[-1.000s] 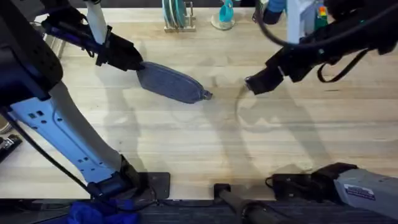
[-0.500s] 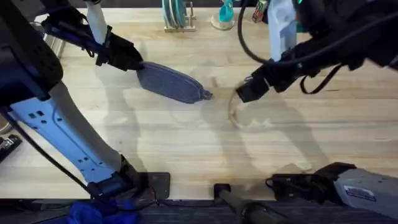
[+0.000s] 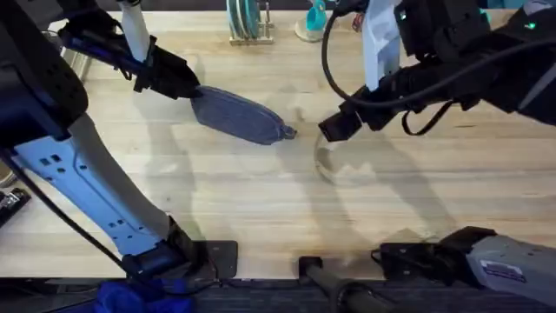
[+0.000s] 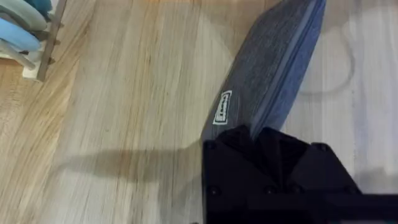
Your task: Unzip the bag, pick up the pens from the table one at a time and place them inside, then zip the bag closed.
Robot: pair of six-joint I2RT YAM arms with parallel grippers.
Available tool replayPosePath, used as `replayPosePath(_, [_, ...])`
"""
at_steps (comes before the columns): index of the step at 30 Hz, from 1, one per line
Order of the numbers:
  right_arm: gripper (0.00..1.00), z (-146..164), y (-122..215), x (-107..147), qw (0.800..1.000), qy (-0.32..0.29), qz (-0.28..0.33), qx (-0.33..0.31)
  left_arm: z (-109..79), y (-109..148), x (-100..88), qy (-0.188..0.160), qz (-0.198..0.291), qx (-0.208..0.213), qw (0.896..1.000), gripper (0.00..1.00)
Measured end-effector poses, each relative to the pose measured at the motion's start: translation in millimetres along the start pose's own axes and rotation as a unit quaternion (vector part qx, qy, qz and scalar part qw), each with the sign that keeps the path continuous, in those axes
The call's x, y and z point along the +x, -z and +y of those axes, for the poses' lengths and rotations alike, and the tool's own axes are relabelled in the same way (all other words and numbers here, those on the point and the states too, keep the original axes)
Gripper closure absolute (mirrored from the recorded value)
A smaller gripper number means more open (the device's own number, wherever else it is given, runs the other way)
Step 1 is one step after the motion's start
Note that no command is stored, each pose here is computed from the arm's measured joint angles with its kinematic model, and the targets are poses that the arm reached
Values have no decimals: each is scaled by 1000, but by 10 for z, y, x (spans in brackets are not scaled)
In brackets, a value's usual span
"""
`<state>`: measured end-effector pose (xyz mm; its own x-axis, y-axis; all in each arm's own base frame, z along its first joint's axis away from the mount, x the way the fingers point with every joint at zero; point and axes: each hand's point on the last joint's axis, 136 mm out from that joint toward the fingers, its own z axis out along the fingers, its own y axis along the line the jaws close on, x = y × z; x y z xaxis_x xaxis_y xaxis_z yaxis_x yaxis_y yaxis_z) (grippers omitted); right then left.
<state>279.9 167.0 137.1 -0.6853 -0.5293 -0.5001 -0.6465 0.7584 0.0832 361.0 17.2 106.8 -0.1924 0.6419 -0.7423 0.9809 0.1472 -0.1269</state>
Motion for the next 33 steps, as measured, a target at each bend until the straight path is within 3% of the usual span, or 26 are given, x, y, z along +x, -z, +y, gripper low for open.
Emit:
replayPosePath(16, [6,-56,17,-290,998,14,-59,12,6,-1,3,-1,0,-1,1000,959])
replayPosePath(33, [5,-21,-292,-110,997,19,-75,-2,8,-1,4,-1,0,-1,1000,959])
